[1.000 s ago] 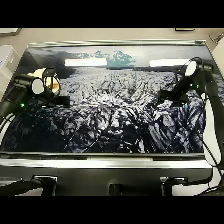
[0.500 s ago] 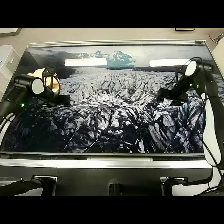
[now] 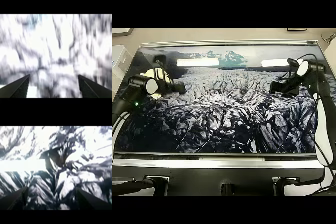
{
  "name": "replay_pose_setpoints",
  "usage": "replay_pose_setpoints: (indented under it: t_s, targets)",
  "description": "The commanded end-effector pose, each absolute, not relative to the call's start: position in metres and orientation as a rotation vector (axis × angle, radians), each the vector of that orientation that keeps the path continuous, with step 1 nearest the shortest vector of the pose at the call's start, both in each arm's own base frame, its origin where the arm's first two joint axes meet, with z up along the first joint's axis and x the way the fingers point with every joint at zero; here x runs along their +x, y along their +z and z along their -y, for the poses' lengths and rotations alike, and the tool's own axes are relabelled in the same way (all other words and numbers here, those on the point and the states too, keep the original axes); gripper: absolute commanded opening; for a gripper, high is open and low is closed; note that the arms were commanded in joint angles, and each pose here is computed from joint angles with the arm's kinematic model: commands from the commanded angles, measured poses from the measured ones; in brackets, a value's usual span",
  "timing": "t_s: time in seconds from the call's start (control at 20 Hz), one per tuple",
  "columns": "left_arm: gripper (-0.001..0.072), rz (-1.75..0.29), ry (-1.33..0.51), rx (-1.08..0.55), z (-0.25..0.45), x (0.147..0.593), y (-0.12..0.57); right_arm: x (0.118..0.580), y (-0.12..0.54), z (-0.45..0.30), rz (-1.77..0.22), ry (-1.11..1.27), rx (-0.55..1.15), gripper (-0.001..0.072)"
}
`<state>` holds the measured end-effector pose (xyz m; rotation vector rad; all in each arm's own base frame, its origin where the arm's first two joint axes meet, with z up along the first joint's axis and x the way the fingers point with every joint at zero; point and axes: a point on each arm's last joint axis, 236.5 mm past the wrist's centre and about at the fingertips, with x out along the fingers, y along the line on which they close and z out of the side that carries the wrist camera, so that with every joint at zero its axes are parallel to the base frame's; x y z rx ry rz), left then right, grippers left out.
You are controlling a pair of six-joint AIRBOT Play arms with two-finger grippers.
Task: Fold the clothes and pants, and hang the long-sleeved shirts on hangers.
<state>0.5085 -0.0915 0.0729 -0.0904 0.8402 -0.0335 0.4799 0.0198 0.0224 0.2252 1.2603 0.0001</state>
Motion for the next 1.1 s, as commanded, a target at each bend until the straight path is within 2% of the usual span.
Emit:
replay_pose_setpoints:
  t_s: [0.0,0.05,0.15,0.25,0.35,0.45,0.65,0.9,0.95,1.0,1.05]
  targets:
    - [0.0706,-0.458,0.118,-0.321,0.017,0.604,0.147,0.503,0.031,-0.018,-1.157,-0.004,0.226,0.0674]
    - [0.0706,-0.477,0.252,-0.471,-0.036,0.619,0.139,0.503,0.031,-0.018,-1.157,-0.004,0.227,0.0673]
    - [0.0706,-0.609,0.448,-0.742,-0.116,0.618,0.092,0.499,0.030,-0.019,-1.173,-0.001,0.230,0.0673]
    - [0.0707,-0.761,0.519,-0.980,-0.148,0.601,0.035,0.495,0.028,-0.019,-1.192,-0.001,0.229,0.0673]
    - [0.0707,-0.809,0.491,-1.134,-0.156,0.604,-0.002,0.494,0.027,-0.020,-1.199,0.002,0.232,0.0672]
    - [0.0707,-0.736,0.406,-1.189,-0.154,0.630,-0.014,0.494,0.028,-0.021,-1.197,0.005,0.236,0.0671]
    - [0.0707,-0.576,0.376,-1.265,-0.148,0.672,-0.038,0.493,0.028,-0.022,-1.200,0.007,0.238,0.0672]
    - [0.0690,-0.507,0.375,-1.276,-0.138,0.691,-0.062,0.484,0.025,-0.027,-1.240,0.020,0.253,0.0672]
    - [0.0499,-0.511,0.375,-1.276,-0.137,0.691,-0.063,0.481,0.024,-0.029,-1.256,0.024,0.258,0.0672]
    - [0.0019,-0.524,0.370,-1.281,-0.133,0.690,-0.062,0.478,0.023,-0.030,-1.270,0.029,0.261,0.0672]
    - [0.0026,-0.521,0.352,-1.256,-0.131,0.691,-0.054,0.475,0.022,-0.031,-1.284,0.030,0.261,0.0671]
